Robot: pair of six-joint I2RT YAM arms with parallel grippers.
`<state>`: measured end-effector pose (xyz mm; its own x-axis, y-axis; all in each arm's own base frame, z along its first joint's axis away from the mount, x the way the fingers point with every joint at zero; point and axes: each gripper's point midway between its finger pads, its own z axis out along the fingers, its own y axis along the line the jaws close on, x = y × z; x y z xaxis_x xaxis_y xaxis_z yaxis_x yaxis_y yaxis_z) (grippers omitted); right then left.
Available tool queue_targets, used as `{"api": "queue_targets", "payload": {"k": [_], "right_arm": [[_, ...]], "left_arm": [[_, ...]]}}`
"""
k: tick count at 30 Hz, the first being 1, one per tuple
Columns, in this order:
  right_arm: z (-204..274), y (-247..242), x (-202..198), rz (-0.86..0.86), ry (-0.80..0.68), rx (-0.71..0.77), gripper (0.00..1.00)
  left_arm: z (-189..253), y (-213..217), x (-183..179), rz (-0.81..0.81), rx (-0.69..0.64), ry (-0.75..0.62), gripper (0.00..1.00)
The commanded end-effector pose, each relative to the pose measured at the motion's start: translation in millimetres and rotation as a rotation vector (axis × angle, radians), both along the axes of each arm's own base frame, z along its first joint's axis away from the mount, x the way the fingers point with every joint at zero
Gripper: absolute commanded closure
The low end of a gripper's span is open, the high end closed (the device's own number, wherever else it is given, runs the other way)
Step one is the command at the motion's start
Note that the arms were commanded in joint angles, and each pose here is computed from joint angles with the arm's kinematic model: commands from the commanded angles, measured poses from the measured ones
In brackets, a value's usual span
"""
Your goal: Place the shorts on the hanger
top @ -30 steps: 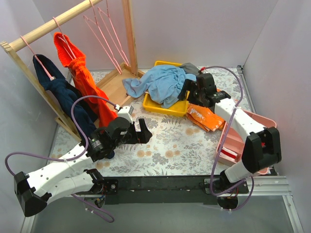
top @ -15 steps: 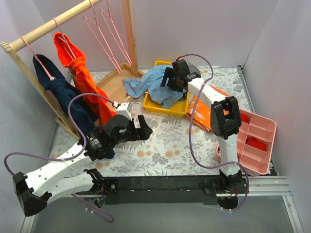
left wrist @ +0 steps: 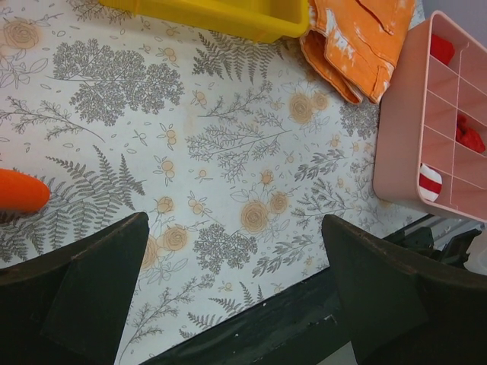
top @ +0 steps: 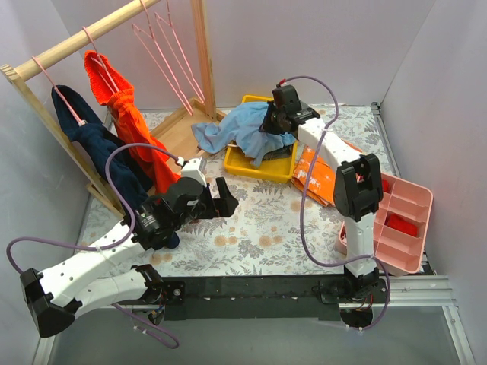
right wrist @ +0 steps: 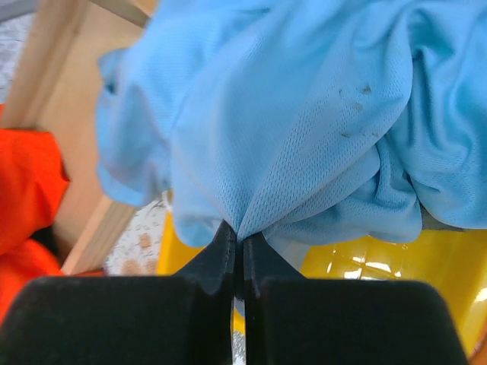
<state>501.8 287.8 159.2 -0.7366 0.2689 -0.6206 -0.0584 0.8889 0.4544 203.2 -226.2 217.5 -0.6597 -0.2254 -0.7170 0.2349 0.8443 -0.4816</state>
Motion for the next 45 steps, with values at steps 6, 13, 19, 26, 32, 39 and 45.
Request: {"api": "queue_targets", "payload": {"k": [6, 13, 19, 26, 32, 39, 45], "right_arm": [[238.8, -2.4, -58.8, 0.115, -0.459, 0.142, 0.99], [328.5, -26.9, -122.8, 0.143, -0.632, 0.181, 0.99], [374.9, -41.1, -168.6, 0.163, -0.726, 0.238, 0.99], [403.3, -19.4, -207.0, 0.252, -0.738, 0.308, 0.99], [234.5, 38.6, -138.8, 0.274, -0.427, 0.127, 0.82], [144.3, -42.5, -131.7, 0.184, -0.276, -0.008, 0.16], [110.8, -102.6, -166.4, 0.052, -0.281, -0.065, 0.18]], "left_arm": [[29.9, 6.6, 5.9, 0.017, -0.005, -0.077, 0.02], [48.4, 5.0, 7.0, -0.001, -0.023, -0.120, 0.02], [64.7, 5.9, 5.6, -0.023, -0.025, -0.153, 0.02], [65.4, 3.5, 4.0, -0.041, -0.034, -0.160, 0.02], [52.2, -1.0, -7.0, -0.098, -0.043, -0.128, 0.02], [-14.9, -40.4, -16.1, -0.254, 0.005, -0.018, 0.02], [-73.0, -75.5, -7.1, -0.202, 0.168, 0.044, 0.08]]}}
